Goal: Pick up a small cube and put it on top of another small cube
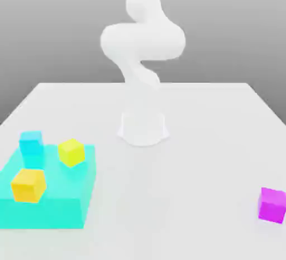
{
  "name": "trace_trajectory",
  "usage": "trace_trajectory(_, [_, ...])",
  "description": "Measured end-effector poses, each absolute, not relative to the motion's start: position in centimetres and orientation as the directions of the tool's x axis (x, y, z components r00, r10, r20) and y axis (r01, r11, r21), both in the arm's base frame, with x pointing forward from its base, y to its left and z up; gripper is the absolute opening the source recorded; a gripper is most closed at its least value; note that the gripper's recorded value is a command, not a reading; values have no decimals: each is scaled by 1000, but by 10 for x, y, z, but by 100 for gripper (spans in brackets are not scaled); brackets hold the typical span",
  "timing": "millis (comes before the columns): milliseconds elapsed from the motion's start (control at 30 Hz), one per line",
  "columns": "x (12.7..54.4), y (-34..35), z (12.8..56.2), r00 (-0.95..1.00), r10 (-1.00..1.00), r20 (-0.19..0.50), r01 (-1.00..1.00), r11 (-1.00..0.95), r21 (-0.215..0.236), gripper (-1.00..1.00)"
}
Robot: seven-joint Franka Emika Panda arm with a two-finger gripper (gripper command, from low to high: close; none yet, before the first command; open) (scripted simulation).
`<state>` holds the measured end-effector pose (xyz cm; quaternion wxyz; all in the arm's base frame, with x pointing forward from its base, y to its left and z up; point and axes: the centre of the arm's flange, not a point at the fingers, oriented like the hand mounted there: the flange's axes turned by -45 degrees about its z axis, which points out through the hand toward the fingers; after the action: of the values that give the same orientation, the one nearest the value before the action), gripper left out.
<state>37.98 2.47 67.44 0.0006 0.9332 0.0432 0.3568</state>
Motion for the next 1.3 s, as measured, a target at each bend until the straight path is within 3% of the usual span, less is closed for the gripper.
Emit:
trace_trajectory(233, [444, 109, 556, 789, 367, 493, 360, -926, 115, 0])
trace_trajectory(433, [457, 185, 445, 730, 598, 330, 592, -795, 133, 0])
trace_trajectory(633, [428, 263, 331, 570, 804, 168, 802, -589, 101, 0])
trace_trajectory(833, [376, 306, 218, 372, 928, 23, 928, -372, 20, 0])
trace_trajectory(1000, [365, 313, 149, 332, 943, 1, 943, -332, 0, 0])
trace_trajectory(1033, [365, 313, 139, 331, 944, 1, 944, -331, 0, -100])
trace_trajectory(1300, [365, 313, 147, 330, 944, 0, 944, -330, 0, -100])
